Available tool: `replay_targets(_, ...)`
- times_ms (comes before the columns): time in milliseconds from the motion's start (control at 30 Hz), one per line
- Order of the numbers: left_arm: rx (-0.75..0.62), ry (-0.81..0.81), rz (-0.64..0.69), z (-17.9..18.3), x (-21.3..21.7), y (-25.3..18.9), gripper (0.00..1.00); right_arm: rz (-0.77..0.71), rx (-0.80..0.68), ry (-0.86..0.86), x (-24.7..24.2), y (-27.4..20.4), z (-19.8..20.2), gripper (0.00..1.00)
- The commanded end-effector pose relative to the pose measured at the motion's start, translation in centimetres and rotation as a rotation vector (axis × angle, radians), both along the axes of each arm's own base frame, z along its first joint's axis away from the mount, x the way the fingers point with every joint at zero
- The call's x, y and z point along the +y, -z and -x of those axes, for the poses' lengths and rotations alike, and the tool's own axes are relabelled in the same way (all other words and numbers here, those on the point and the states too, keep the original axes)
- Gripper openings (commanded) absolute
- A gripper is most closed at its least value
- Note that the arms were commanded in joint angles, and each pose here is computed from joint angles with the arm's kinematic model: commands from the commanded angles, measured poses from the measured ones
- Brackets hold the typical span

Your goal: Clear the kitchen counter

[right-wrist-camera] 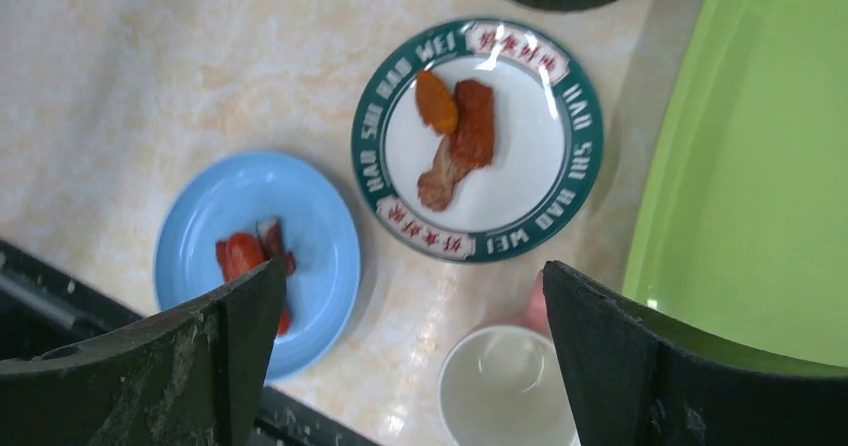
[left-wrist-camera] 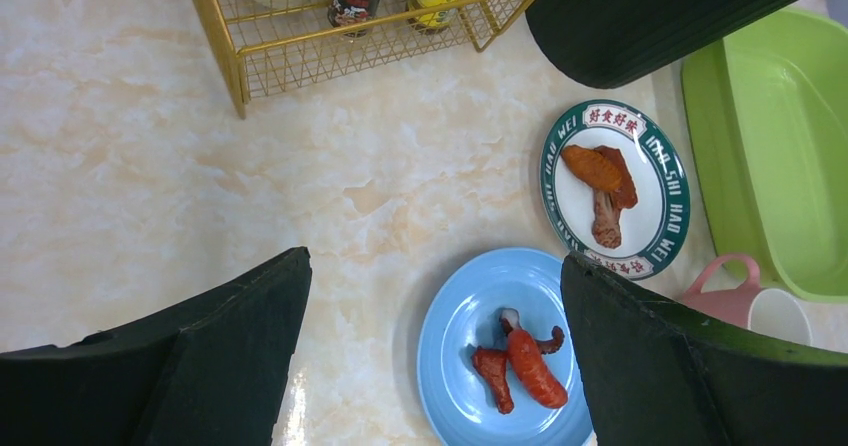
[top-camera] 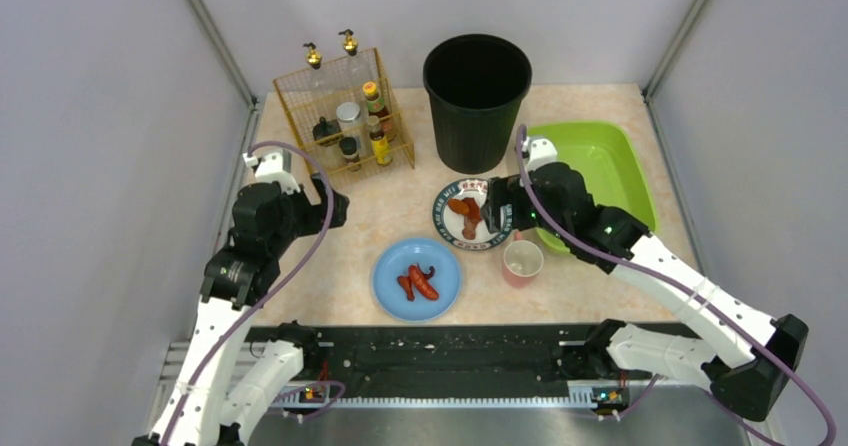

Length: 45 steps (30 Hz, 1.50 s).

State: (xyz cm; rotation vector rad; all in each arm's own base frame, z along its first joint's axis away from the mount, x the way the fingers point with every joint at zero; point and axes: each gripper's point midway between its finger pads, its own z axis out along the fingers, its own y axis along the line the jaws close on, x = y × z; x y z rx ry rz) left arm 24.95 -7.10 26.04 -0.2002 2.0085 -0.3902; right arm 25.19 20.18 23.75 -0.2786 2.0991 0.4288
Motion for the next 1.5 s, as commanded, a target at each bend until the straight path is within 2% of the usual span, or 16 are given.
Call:
replay_targets(0,-0.078,0.039,0.006,0.3,-0.4,-1.0,0.99,-0.041,0.130,-0.181,2.0,1.8,3.5,0.96)
replay_targets(67,-0.088,0.053,0.006,0.4,-0.6,-1.0,0.99,-0.082,0.185,-0.283,3.7,2.4,5.3,0.94)
replay_targets(233,-0.094,0.044,-0.008,0.6,-0.3,-0.6,0.99,-0.078,0.255,-0.372,6.4,4.0,7.7,0.92)
replay_targets(367,-0.103,0.019,-0.033,0.8,0.5,-0.4,0.99,-0.110,0.292,-0.354,7.4,4.8,7.9,0.86)
replay_targets(533,-0.131,-0.016,-0.047,1.2,1.3,-0.6,0.99,-0.137,0.348,-0.333,7.8,6.3,8.7,0.73)
replay_targets(867,-0.109,-0.002,-0.044,1.0,1.0,-0.1,0.99,-0.116,0.368,-0.176,7.1,10.3,8.0,0.55)
replay_targets(1200,-0.128,-0.021,-0.046,1.4,1.4,-0.3,0.99,0.040,0.396,-0.138,8.3,14.9,7.6,0.56)
replay_targets(1467,-0.148,-0.035,-0.042,1.7,1.7,-0.6,0.99,0.037,0.392,-0.097,9.4,16.5,6.5,0.55)
